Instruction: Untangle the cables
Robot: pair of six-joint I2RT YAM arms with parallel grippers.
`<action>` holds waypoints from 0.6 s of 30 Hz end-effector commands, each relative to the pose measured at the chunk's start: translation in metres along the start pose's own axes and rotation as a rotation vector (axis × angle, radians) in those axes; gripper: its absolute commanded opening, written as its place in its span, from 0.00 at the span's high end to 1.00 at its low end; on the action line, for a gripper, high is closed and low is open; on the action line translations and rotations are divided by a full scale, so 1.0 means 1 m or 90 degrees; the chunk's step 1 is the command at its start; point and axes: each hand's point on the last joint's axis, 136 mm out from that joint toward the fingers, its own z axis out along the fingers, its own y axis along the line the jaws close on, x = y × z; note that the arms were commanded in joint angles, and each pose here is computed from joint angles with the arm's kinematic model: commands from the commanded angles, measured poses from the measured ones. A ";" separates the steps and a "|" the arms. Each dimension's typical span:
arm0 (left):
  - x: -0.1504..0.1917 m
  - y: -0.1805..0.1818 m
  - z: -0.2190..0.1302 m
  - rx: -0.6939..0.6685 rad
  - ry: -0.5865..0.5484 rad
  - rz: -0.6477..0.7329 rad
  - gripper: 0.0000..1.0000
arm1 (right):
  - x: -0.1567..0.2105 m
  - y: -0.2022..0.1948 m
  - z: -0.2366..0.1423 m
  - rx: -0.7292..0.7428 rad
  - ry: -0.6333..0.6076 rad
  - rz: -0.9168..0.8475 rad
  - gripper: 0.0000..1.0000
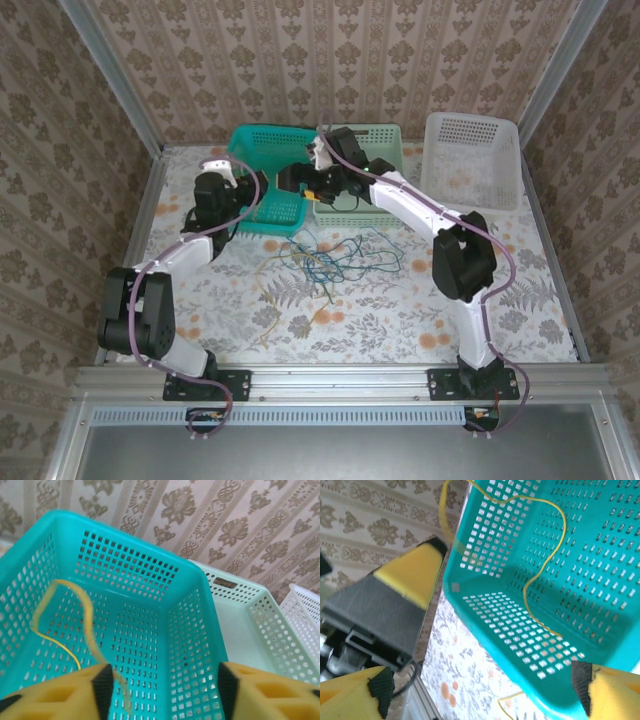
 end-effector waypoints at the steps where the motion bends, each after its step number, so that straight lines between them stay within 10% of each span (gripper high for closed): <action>1: -0.011 -0.016 -0.005 0.025 0.007 -0.006 0.26 | 0.017 0.003 -0.018 0.020 0.021 -0.086 0.12; 5: -0.028 -0.042 -0.025 0.043 -0.002 0.032 0.00 | 0.047 -0.013 -0.022 0.099 0.059 -0.155 0.17; 18: -0.028 -0.048 -0.149 -0.070 0.036 0.045 0.00 | 0.122 -0.039 -0.034 0.228 0.096 -0.354 0.25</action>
